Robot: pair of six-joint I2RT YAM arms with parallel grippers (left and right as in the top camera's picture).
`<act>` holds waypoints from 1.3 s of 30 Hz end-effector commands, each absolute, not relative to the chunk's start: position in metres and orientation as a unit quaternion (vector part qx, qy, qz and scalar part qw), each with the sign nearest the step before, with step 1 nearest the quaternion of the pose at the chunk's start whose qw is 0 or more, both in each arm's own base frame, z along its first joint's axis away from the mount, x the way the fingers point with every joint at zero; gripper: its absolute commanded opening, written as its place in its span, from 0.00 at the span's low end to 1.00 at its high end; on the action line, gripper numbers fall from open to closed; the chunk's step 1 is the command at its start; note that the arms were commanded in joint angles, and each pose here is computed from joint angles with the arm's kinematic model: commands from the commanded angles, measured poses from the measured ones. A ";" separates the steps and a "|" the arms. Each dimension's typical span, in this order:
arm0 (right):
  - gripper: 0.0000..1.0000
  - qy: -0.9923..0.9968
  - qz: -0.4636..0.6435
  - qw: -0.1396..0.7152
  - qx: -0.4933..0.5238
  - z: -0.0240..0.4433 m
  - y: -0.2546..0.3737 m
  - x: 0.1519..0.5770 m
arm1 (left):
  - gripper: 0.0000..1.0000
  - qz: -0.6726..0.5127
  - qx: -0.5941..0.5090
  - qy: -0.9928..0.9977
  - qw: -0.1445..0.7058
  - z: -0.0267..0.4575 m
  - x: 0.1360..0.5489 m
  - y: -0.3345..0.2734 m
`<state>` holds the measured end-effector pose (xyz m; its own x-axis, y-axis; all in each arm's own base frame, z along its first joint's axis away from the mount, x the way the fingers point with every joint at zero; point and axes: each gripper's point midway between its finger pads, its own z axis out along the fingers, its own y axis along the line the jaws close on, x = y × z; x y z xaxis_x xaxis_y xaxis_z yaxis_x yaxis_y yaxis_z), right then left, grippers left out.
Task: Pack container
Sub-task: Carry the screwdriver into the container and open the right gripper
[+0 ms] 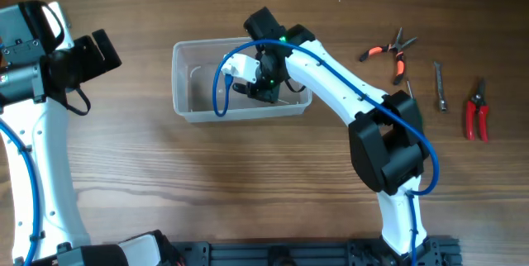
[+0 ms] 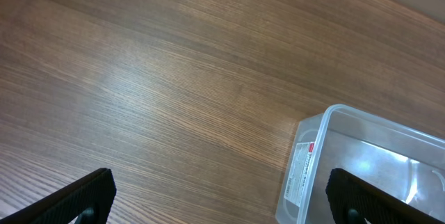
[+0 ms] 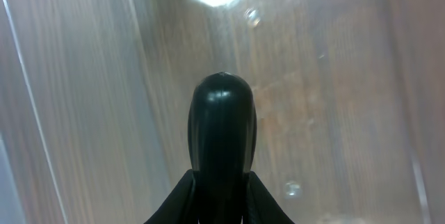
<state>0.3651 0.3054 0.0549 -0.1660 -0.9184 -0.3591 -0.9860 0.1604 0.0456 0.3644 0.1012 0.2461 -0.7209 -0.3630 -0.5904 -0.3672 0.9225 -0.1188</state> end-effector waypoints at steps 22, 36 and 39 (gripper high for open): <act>0.04 0.949 0.061 0.109 -0.290 0.034 0.244 0.417 | 1.00 0.002 -0.207 0.927 0.314 0.243 0.365 0.103; 0.04 0.987 -0.020 0.108 -0.118 0.032 0.196 0.428 | 1.00 0.002 -0.207 0.927 0.314 0.243 0.365 0.103; 0.04 0.988 -0.030 0.108 -0.105 0.032 0.192 0.428 | 1.00 0.002 -0.207 0.927 0.314 0.243 0.365 0.103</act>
